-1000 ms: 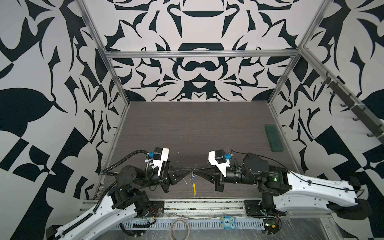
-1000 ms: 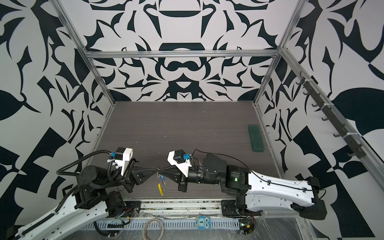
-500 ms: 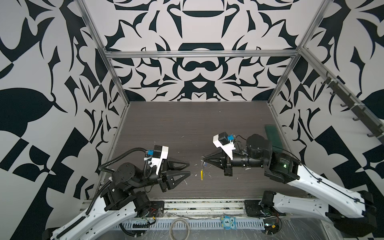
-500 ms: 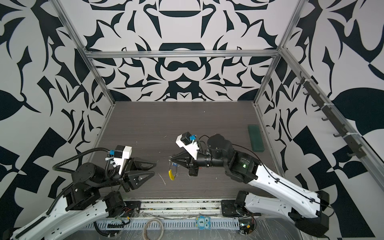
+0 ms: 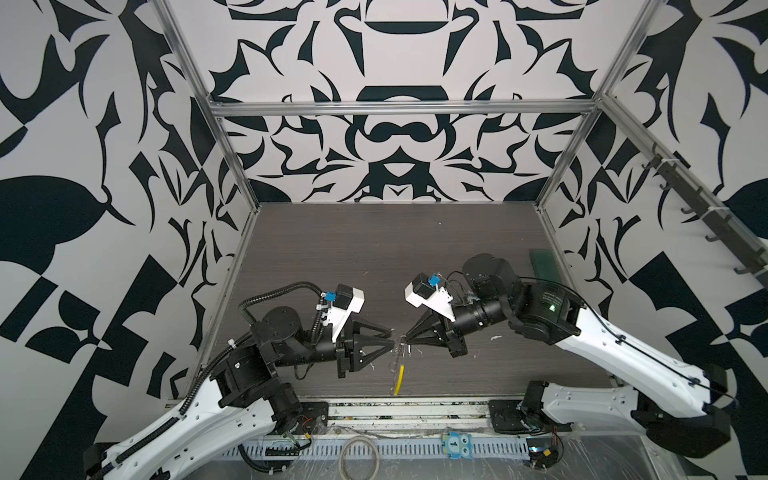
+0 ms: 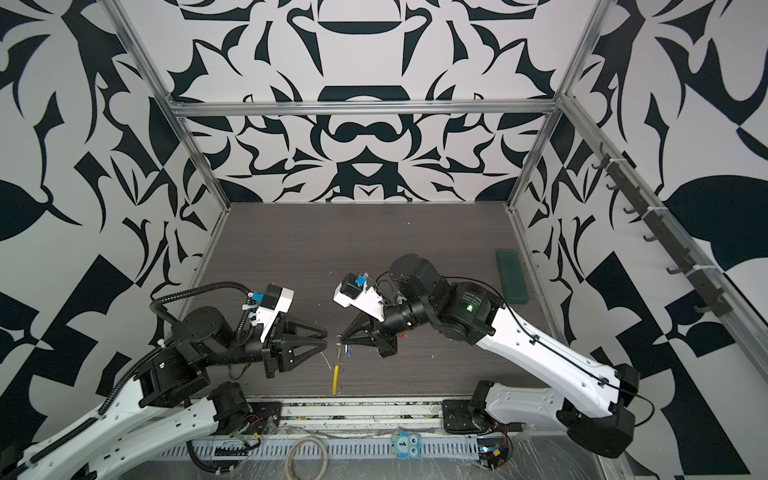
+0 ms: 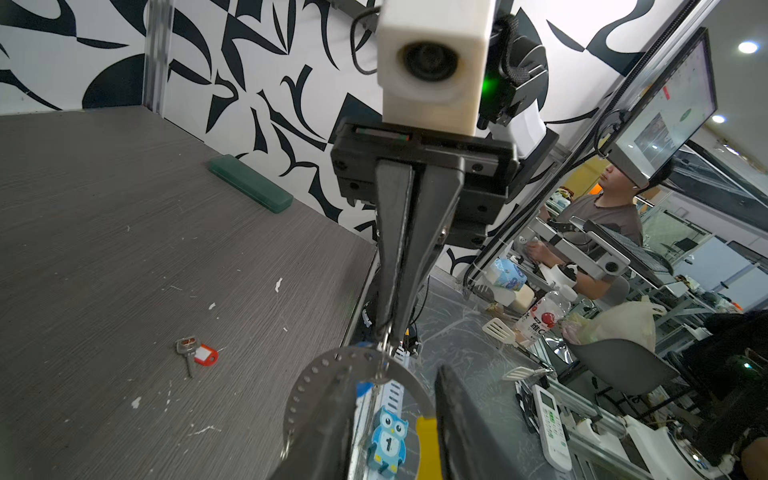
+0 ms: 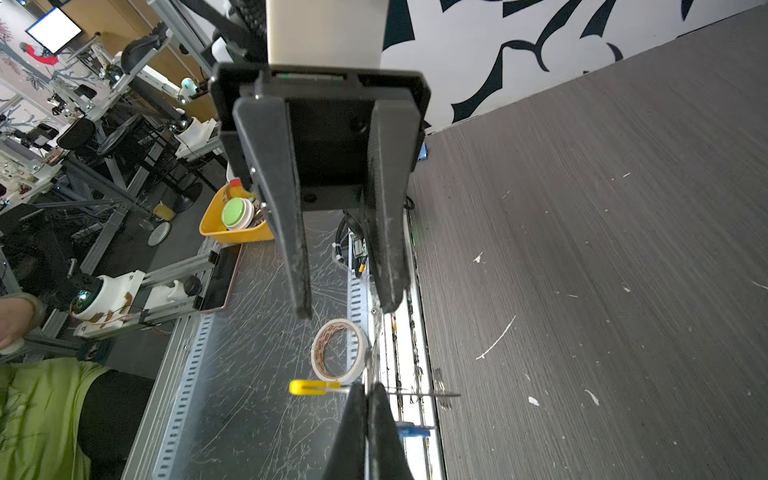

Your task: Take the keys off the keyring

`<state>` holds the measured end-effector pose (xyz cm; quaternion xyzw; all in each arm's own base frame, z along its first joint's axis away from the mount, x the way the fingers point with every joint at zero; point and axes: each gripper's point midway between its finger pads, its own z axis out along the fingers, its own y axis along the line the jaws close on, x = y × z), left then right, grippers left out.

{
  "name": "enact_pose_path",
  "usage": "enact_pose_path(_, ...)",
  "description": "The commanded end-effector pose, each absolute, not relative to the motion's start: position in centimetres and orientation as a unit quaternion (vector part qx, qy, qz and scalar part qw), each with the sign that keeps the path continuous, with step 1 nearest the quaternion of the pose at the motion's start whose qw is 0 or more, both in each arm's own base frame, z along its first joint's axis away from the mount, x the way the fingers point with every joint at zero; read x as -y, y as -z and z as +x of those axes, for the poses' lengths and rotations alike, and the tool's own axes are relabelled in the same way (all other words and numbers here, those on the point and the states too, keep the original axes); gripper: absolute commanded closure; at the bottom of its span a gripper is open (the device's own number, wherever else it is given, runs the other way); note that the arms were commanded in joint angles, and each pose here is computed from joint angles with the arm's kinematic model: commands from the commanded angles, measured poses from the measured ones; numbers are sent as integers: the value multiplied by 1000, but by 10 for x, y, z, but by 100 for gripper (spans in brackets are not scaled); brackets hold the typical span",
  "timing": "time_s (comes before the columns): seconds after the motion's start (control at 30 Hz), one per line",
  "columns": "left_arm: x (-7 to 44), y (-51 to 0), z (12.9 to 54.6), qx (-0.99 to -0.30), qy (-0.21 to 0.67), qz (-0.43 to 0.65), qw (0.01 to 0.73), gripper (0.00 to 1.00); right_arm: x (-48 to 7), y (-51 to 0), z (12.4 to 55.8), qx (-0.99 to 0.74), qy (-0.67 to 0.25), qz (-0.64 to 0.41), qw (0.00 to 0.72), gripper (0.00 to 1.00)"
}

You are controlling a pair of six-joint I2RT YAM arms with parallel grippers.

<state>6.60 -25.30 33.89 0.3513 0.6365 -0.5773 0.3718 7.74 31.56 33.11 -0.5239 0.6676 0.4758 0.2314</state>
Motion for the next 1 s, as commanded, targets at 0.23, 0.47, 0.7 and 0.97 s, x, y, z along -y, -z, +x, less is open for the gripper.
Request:
enact_pose_path(0.23,263,-344,65,-638,577,370,352,72,-318,-355,72,-636,-497,-537,244,100)
enact_pose_path(0.47,265,-347,61,-630,581,384,345,82,-321,-355,73,-636,-499,-536,244,100)
enact_pose_path(0.7,269,-343,61,-634,580,386,334,82,-322,-356,75,-636,-499,-534,248,100)
enact_pose_path(0.97,272,-341,61,-635,581,389,329,87,-324,-356,76,-638,-500,-532,246,100)
